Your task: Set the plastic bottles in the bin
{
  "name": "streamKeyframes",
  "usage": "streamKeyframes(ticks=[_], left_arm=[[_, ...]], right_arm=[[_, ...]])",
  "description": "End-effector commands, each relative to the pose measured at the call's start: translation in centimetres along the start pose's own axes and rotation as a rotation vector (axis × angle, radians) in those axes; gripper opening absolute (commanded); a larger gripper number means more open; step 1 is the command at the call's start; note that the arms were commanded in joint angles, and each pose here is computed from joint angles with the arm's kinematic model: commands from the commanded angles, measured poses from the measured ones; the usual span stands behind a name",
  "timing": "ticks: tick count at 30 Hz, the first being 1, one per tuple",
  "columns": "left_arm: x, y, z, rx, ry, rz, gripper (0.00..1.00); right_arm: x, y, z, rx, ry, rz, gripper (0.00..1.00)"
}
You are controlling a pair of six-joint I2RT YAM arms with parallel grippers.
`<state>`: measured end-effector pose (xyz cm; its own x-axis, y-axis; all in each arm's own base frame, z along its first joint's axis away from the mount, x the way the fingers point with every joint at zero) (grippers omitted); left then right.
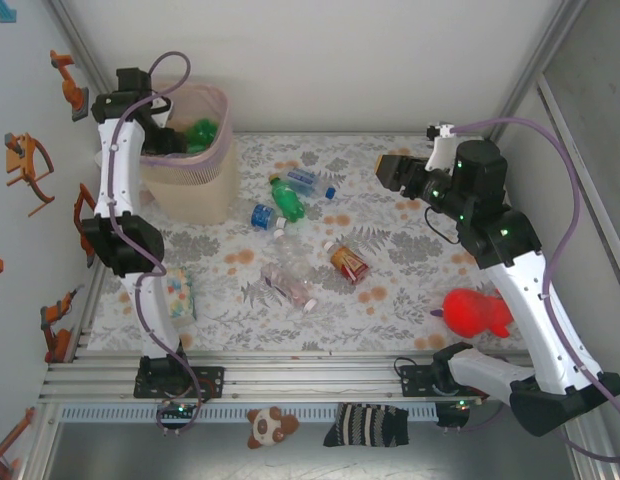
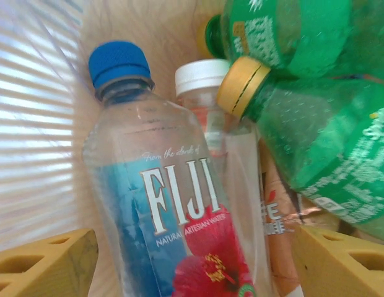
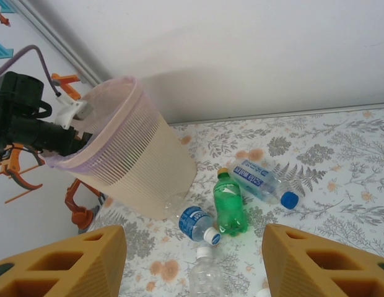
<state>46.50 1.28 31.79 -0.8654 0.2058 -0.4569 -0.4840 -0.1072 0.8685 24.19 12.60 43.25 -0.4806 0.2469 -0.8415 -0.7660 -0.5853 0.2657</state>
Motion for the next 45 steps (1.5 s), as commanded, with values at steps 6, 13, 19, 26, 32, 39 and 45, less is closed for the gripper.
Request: streamKeyframes(ticks=[6, 13, 19, 26, 32, 39, 45], left_arm=[[0.0, 8.0, -0.9, 0.144, 0.065, -0.171, 0.82], [1.2, 12.1, -2.7, 0.316, 0.104, -0.24, 0.8], [3.5, 14.0, -6.5, 0.413, 0.078, -0.219, 0.79], [7.5, 15.0, -10.6, 0.516, 0.112, -0.225, 0.77], [11.3, 14.4, -12.8, 0.606, 0.255, -0.246, 0.72], [15.0, 11.7, -14.9, 0.634, 0.452, -0.201, 0.68], [17.8, 8.6, -16.2, 0.572, 0.658, -0.049, 0.63]], right_arm=[[-1.0, 1.1, 0.9, -0.025, 0.021, -0.046, 0.59], [-0.3, 1.3, 0.5, 0.002, 0.023, -0.041, 0.59], [0.4, 1.1, -0.1, 0.032, 0.03, -0.014, 0.58], [0.9, 1.2, -0.3, 0.042, 0.034, 0.004, 0.58], [0.9, 1.3, -0.3, 0.047, 0.04, 0.015, 0.58], [1.0, 1.4, -0.3, 0.05, 0.042, 0.025, 0.58], [1.3, 1.7, -0.5, 0.062, 0.041, 0.027, 0.58]])
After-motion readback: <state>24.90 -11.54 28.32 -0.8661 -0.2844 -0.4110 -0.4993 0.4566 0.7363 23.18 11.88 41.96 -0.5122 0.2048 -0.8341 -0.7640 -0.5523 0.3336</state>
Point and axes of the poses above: each hand's point on the last joint's axis, 136 mm out from that joint toward the fingers, its own y axis back along the fingers, its own z axis along the line the jaws close on, x = y × z, the point moved 8 cm from there along y, back along the fingers, and after that the axes turned 1 degree about y, right-handed, at the moved point
